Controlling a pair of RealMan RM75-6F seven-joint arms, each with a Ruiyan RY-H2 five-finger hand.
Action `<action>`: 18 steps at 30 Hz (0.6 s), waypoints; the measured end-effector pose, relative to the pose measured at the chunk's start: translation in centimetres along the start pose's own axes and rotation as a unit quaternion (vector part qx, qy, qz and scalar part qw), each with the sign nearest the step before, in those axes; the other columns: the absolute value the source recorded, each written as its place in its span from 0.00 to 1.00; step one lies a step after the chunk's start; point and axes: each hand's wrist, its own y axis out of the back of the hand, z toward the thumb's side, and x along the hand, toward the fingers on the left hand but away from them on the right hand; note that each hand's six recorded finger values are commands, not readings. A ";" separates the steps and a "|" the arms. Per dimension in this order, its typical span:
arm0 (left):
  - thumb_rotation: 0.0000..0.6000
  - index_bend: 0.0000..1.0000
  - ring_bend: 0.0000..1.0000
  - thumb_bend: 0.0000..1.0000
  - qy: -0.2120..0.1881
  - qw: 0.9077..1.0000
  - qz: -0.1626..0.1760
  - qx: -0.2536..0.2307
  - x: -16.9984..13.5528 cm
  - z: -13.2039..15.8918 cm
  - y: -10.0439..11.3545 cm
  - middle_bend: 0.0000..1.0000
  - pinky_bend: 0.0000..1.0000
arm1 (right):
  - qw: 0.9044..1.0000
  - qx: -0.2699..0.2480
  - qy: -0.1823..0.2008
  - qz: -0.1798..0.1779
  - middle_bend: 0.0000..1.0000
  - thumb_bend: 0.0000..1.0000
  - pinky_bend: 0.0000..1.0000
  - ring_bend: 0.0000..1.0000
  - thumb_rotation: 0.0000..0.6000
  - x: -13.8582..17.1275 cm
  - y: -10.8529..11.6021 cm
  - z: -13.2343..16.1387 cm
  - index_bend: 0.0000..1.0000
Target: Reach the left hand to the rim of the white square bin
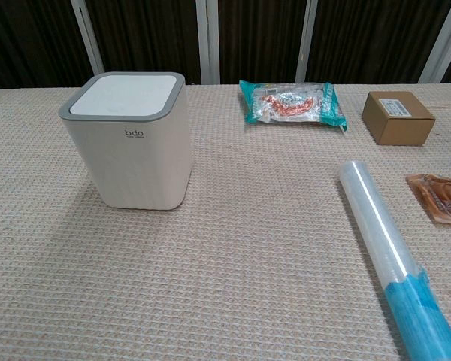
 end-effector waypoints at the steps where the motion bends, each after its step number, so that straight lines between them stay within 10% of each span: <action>1: 1.00 0.21 0.09 0.22 0.000 1.000 0.000 0.000 0.0 0.0 0.0 0.20 0.10 | 1.000 0.001 0.000 0.000 0.01 0.30 0.05 0.03 1.00 0.0 0.0 0.0 0.12; 18: 1.00 0.21 0.09 0.22 0.001 1.000 -0.002 -0.002 0.0 -0.1 0.0 0.20 0.10 | 1.000 0.001 -0.002 0.001 0.01 0.30 0.05 0.03 1.00 0.0 -0.1 0.0 0.12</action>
